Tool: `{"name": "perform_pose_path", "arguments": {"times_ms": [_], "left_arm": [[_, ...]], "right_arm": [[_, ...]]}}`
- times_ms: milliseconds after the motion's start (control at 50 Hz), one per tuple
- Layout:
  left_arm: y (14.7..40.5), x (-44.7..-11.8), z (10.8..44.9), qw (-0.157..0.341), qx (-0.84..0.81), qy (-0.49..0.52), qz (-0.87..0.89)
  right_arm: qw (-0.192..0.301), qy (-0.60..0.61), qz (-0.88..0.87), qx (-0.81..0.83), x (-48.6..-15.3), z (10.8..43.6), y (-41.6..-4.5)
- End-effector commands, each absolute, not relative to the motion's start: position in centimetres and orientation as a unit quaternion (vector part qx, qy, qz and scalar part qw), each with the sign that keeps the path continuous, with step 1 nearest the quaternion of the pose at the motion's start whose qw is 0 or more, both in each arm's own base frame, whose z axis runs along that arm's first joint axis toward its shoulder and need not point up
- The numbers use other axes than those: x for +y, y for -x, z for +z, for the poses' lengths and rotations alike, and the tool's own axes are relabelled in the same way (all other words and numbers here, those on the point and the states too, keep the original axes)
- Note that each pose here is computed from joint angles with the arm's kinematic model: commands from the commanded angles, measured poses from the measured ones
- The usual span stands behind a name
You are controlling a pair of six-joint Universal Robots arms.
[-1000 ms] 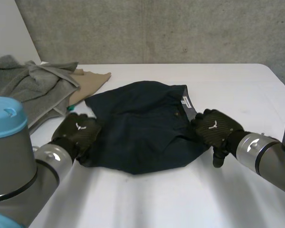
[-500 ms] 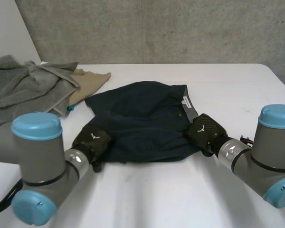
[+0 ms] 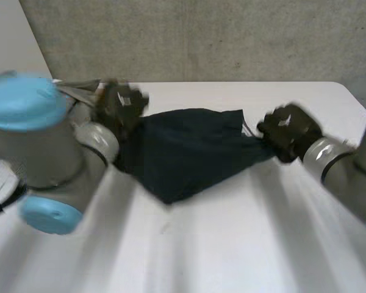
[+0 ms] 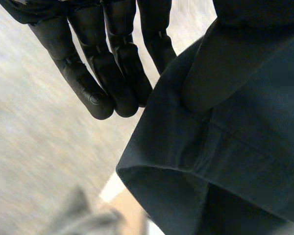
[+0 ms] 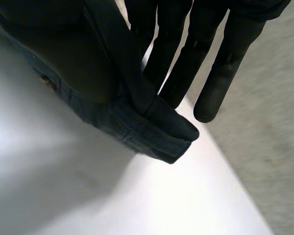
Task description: Fold the laundry.
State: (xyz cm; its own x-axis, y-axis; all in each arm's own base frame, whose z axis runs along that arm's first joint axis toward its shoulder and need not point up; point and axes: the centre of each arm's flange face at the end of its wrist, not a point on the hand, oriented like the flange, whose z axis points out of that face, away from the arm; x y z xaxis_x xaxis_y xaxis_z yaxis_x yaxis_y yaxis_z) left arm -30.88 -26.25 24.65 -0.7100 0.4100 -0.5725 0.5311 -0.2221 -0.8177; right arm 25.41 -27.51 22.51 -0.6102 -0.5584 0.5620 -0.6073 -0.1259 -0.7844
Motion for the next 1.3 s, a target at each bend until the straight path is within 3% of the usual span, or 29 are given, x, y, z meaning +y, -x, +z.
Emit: {"name": "perform_pose_path", "arguments": {"times_ms": [20,120,180,320,420,460,540,620,640,700,780,920,1060,1160,1240,1300], "left_arm": [[28.5,-21.6,38.1,-0.029,0.559,-0.316,-0.766],[26.5,-21.9,41.6,-0.04,0.59,-0.289,-0.753],[26.2,-23.4,41.0,-0.039,0.624,-0.287,-0.726],[27.6,-26.9,35.4,-0.043,0.696,-0.32,-0.641],[29.2,-31.3,30.6,-0.033,0.712,-0.331,-0.618],[29.7,-32.5,30.4,-0.028,0.701,-0.329,-0.631],[30.5,-34.9,33.8,-0.012,0.631,-0.297,-0.716],[30.7,-35.6,41.0,-0.006,0.499,-0.233,-0.835],[30.5,-35.3,44.0,-0.007,0.441,-0.203,-0.874],[29.8,-34.3,47.9,-0.013,0.365,-0.157,-0.918],[29.7,-33.7,48.5,-0.039,0.356,-0.154,-0.921],[29.2,-35.3,43.3,-0.049,0.446,-0.184,-0.875],[28.4,-36.6,33.3,-0.042,0.566,-0.221,-0.793],[29.1,-34.9,23.4,-0.064,0.66,-0.279,-0.694],[29.1,-32.5,18.5,-0.071,0.698,-0.332,-0.63],[28.9,-30.9,17.3,-0.067,0.707,-0.363,-0.604]], "right_arm": [[0.029,-0.385,0.663,-0.642,-26.8,32.8,-23.9],[0.007,-0.356,0.676,-0.645,-25.3,38.0,-23.3],[0.002,-0.363,0.664,-0.653,-25.0,38.5,-23.3],[-0.01,-0.395,0.611,-0.685,-26.0,35.7,-24.5],[-0.013,-0.409,0.576,-0.708,-28.4,31.1,-26.3],[-0.006,-0.404,0.581,-0.707,-29.5,29.9,-26.9],[0.017,-0.365,0.656,-0.66,-32.4,30.3,-28.5],[0.042,-0.264,0.785,-0.559,-35.5,34.9,-28.8],[0.048,-0.22,0.831,-0.509,-36.0,37.4,-28.7],[0.049,-0.163,0.887,-0.428,-35.7,41.3,-28.5],[0.031,-0.169,0.897,-0.406,-34.5,42.2,-29.0],[0.0,-0.226,0.873,-0.433,-33.6,39.0,-30.2],[-0.013,-0.287,0.798,-0.53,-33.2,30.1,-30.4],[-0.016,-0.355,0.709,-0.608,-31.9,20.8,-30.2],[0.003,-0.402,0.653,-0.642,-30.7,16.2,-29.3],[0.013,-0.426,0.621,-0.658,-29.6,14.7,-28.6]]}}
